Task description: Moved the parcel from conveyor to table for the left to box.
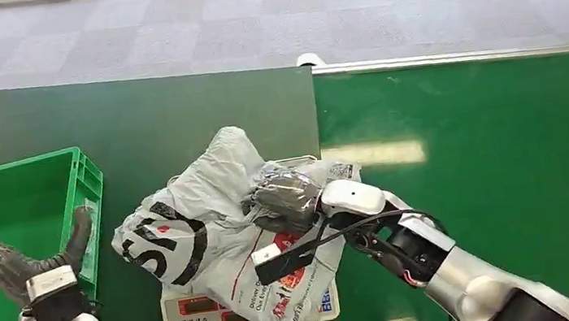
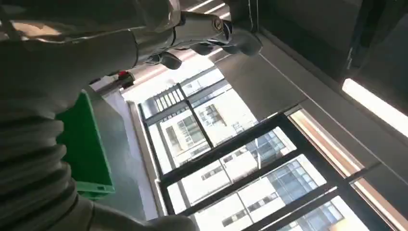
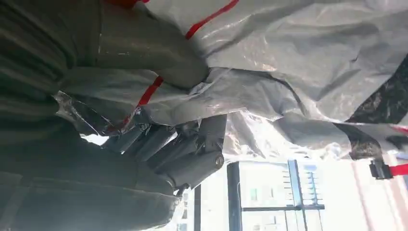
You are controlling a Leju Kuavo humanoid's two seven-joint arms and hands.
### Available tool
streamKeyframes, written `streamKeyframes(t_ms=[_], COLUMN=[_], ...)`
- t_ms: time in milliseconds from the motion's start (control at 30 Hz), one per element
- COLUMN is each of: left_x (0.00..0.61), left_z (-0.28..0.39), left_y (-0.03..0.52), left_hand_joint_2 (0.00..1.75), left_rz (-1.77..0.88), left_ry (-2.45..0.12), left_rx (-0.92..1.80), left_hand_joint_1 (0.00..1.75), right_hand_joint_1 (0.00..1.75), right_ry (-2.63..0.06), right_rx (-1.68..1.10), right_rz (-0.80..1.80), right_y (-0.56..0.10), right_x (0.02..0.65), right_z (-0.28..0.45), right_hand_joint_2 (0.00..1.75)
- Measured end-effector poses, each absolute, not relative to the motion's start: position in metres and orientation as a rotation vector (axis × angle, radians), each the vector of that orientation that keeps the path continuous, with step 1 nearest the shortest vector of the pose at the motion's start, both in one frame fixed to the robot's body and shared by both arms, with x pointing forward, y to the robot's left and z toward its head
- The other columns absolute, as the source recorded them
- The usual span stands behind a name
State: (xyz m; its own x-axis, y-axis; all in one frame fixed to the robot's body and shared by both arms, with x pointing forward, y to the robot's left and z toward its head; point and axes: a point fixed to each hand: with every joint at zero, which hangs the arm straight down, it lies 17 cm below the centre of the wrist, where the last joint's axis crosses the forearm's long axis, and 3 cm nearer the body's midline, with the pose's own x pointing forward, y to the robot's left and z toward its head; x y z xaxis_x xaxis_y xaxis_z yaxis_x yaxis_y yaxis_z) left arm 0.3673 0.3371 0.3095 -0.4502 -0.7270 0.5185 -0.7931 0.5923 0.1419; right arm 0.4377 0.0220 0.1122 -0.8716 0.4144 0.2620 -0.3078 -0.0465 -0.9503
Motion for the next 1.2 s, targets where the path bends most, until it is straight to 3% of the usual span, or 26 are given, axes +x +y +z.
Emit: streamKeyframes(t_ms=[433, 467, 500, 533, 767, 933, 1200], left_x=[0.353, 0.353, 0.353, 0.353, 0.366, 0.377, 0.385], left_z=[0.329, 0.329, 0.328, 0.327, 0.306, 0.299, 0.285], left_y=[0.374, 0.376, 0.378, 0.379, 0.373, 0.352, 0.344], left_hand_joint_2=[1.75, 1.75, 1.75, 1.75, 1.75, 1.75, 1.75], left_rz=[0.263, 0.277, 0.299, 0.320, 0.445, 0.375, 0.475], left_ry=[-2.223, -2.222, -2.222, -2.224, -2.241, -2.266, -2.265], left_rx=[1.391, 1.385, 1.371, 1.354, 1.117, 1.032, 0.809], left_hand_joint_1=[0.00, 0.00, 0.00, 0.00, 0.00, 0.00, 0.00], right_hand_joint_1=[1.75, 1.45, 0.21, 0.00, 0.00, 0.00, 0.00], right_ry=[-1.724, -1.723, -1.722, -1.723, -1.934, -2.011, -2.205], right_rx=[-0.124, -0.124, -0.124, -0.125, -0.093, -0.050, 0.258], right_rz=[1.963, 1.963, 1.962, 1.962, 1.783, 1.656, 1.110], right_y=[0.013, 0.013, 0.013, 0.013, 0.023, 0.024, 0.007], right_x=[0.440, 0.440, 0.440, 0.440, 0.439, 0.439, 0.424], right_z=[0.101, 0.101, 0.101, 0.101, 0.135, 0.154, 0.217], right_hand_joint_2=[1.75, 1.75, 1.75, 1.75, 1.75, 1.75, 1.75])
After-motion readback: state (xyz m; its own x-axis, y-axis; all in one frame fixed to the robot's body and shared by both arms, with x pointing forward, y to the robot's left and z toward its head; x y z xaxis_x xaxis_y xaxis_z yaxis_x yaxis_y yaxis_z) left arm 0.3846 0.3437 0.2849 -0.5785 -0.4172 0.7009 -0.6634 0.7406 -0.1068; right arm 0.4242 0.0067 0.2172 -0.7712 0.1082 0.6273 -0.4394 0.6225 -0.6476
